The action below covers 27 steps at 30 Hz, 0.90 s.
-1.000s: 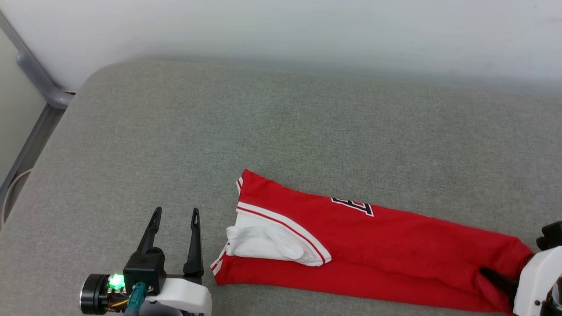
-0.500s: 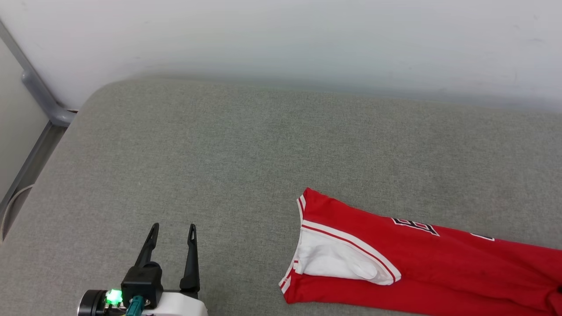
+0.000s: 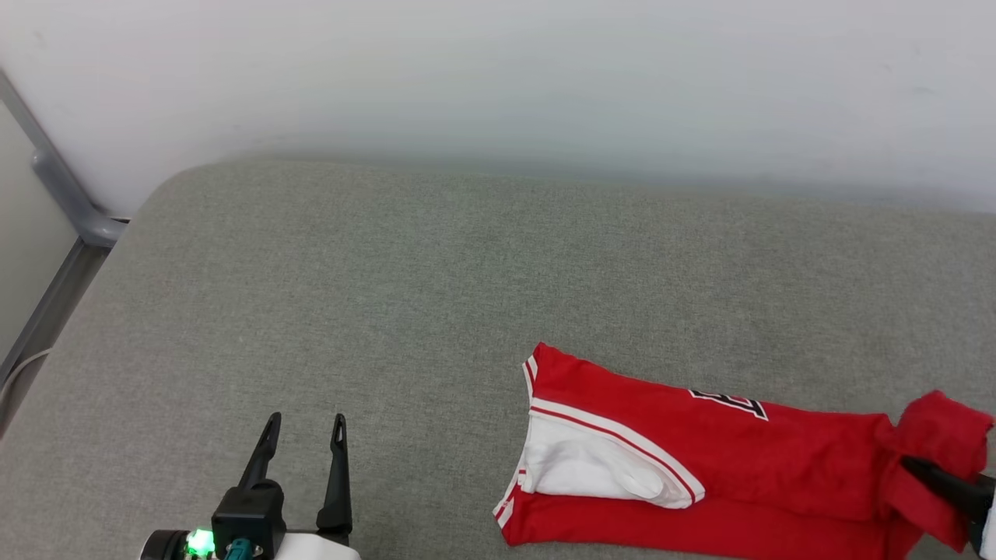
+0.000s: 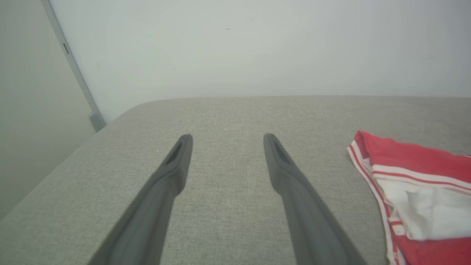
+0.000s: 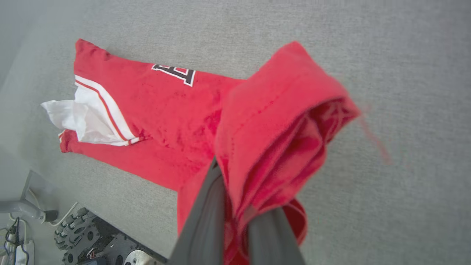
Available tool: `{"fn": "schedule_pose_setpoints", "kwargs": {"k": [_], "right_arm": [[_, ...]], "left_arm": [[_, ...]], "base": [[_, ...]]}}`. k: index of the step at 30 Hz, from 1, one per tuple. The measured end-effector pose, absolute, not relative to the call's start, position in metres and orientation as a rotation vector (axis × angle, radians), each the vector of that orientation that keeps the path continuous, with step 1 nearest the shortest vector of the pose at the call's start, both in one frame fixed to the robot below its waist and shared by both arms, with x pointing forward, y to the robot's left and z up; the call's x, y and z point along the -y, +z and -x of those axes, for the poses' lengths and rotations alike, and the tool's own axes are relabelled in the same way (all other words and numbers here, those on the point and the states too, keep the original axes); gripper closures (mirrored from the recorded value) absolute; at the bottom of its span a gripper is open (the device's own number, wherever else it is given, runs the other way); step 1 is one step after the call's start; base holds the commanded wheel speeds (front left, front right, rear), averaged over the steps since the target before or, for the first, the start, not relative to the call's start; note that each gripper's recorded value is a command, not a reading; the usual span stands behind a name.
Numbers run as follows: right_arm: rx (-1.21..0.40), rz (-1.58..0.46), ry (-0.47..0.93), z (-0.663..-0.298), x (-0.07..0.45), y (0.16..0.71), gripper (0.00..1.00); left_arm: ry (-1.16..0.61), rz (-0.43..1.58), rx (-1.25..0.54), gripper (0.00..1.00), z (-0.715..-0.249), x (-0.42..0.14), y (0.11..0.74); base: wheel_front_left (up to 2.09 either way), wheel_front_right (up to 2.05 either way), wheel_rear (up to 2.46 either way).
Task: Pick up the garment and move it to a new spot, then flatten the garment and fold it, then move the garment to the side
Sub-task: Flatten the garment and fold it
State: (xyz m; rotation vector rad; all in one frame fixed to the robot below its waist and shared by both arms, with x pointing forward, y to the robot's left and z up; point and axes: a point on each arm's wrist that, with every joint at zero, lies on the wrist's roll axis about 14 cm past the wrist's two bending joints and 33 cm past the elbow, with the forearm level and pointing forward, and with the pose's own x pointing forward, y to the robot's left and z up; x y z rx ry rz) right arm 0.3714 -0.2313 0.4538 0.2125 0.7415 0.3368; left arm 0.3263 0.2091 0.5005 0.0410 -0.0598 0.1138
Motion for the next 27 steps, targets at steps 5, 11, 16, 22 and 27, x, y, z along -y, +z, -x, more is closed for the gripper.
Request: {"fn": "schedule_pose_setpoints", "kwargs": {"k": [5,11,16,22,27], "right_arm": [[-0.725,-0.211,0.467,-0.369,0.190,0.466,1.00],[-0.727,-0.175,0.581,-0.375,0.146,0.467,1.00],[-0.747,-0.127,0.675,-0.381,0.103,0.461,1.00],[-0.765,-0.050,0.781,-0.387,0.058,0.451,1.00],[-0.759,0.016,0.823,-0.401,0.030,0.443,1.00]], "left_arm": [[0.110,-0.035,0.049,0.00,-0.328,-0.206,0.497],[0.111,-0.038,0.047,0.00,-0.334,-0.206,0.497],[0.113,-0.034,0.044,0.00,-0.338,-0.205,0.496],[0.119,-0.034,0.034,0.00,-0.342,-0.205,0.493],[0.121,-0.035,0.025,0.00,-0.347,-0.205,0.491]], "base": [[0.00,0.00,0.00],[0.00,0.00,0.00],[0.00,0.00,0.00],[0.00,0.00,0.00],[0.00,0.00,0.00]]}}
